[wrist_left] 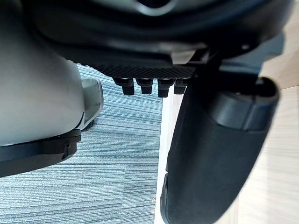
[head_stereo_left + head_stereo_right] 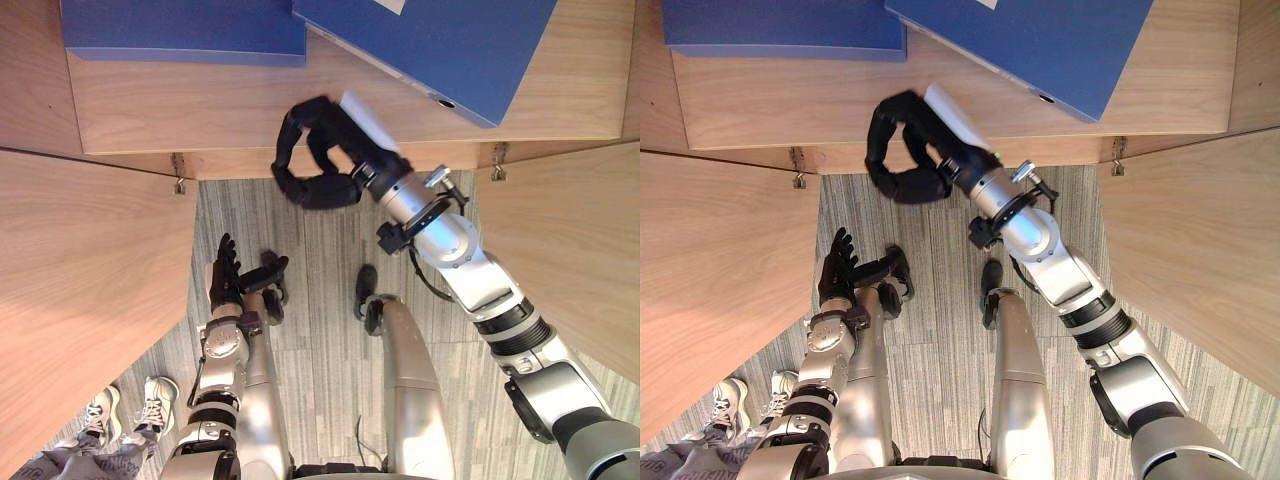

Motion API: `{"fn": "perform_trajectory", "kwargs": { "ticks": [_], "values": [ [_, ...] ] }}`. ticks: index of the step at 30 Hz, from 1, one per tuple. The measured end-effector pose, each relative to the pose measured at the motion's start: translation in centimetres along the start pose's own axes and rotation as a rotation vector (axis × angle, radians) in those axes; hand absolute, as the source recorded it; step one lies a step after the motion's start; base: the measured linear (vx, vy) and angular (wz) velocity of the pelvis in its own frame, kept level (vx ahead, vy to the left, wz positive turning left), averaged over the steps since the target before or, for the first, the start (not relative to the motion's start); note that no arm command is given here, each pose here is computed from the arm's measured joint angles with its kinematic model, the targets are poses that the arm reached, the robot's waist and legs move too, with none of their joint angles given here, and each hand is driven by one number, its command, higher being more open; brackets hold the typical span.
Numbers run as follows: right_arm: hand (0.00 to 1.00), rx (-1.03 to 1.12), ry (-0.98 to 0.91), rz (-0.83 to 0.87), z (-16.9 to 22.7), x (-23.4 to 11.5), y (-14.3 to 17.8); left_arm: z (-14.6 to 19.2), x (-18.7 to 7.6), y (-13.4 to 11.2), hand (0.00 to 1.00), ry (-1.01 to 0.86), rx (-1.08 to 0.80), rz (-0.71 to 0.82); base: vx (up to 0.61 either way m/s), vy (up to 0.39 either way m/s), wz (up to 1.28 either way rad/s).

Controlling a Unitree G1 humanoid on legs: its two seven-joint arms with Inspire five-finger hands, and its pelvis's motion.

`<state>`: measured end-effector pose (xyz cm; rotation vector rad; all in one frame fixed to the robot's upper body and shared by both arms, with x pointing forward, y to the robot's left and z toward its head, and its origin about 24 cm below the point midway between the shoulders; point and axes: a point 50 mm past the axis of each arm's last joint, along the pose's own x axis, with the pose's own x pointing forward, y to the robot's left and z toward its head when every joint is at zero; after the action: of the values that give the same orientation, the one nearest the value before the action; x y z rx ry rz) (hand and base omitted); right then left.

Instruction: Walk over to the cabinet, pick up the folder, carry it to the office cabinet, place the folder inside the office cabinet, then close the office cabinet door

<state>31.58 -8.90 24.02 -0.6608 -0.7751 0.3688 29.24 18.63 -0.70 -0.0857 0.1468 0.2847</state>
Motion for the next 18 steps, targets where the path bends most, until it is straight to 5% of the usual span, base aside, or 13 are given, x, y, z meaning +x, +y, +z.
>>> {"fn": "perform_trajectory", "kwargs": {
  "ticks": [8,18],
  "values": [
    [0.00,-0.032,0.092,-0.416,0.4,1.6,0.2,-0.5,0.0,0.0,1.00,0.035,-0.011,0.054,0.00,0.000,0.00],
    [0.00,-0.080,0.280,-0.509,-1.5,2.8,1.6,-0.2,-0.1,-0.7,1.00,0.023,-0.061,0.099,0.00,0.000,0.00]
  ]
}}
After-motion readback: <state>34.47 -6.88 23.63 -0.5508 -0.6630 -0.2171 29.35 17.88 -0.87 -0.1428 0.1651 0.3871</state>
